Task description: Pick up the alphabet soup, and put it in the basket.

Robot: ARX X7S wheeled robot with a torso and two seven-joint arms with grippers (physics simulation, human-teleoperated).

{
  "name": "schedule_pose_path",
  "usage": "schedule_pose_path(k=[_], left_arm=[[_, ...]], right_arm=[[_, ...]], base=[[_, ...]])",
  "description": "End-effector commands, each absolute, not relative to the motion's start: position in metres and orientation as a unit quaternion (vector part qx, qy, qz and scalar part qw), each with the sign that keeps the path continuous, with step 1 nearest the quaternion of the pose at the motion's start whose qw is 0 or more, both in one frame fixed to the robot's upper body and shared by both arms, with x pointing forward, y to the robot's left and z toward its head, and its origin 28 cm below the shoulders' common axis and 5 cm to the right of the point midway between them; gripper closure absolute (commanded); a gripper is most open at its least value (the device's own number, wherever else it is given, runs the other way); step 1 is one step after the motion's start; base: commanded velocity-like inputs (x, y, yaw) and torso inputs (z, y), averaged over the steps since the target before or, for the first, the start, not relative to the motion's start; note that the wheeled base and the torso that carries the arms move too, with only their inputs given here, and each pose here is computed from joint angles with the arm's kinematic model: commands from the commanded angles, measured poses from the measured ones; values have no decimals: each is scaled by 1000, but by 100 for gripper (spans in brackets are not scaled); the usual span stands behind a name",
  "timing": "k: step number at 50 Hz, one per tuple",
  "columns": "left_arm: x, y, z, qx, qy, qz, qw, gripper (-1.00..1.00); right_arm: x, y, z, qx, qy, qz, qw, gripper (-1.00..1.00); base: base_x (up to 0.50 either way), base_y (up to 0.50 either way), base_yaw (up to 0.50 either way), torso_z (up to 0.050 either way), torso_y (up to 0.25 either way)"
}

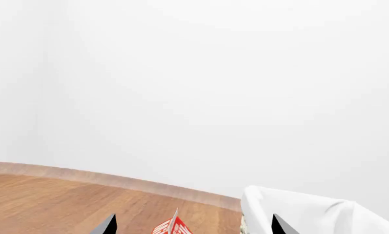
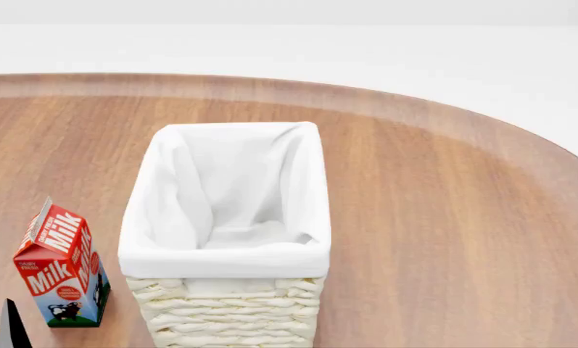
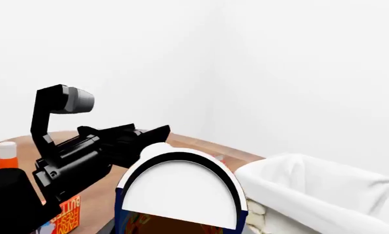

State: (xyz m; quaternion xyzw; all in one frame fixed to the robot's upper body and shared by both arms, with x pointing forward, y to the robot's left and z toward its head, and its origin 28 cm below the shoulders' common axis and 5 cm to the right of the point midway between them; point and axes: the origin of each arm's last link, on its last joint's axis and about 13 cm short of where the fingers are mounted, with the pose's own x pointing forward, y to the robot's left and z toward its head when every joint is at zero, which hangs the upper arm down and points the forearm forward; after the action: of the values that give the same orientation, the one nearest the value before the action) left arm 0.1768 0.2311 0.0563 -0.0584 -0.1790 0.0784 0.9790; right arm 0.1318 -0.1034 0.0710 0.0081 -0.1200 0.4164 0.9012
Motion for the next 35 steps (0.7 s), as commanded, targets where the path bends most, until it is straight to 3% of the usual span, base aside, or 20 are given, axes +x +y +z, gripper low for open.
schedule_pose_path(k=[1,35], left_arm=[[177,231,56,-58,-179,78,979,-100],[180,231,54,-60,-177,77,979,-100]], right_arm=[[136,-108,85,31,-169,361,917,100],[157,-111,139,-39,-182,225,956,100]], base=[[0,0,0,0,0],[0,0,0,0,0]])
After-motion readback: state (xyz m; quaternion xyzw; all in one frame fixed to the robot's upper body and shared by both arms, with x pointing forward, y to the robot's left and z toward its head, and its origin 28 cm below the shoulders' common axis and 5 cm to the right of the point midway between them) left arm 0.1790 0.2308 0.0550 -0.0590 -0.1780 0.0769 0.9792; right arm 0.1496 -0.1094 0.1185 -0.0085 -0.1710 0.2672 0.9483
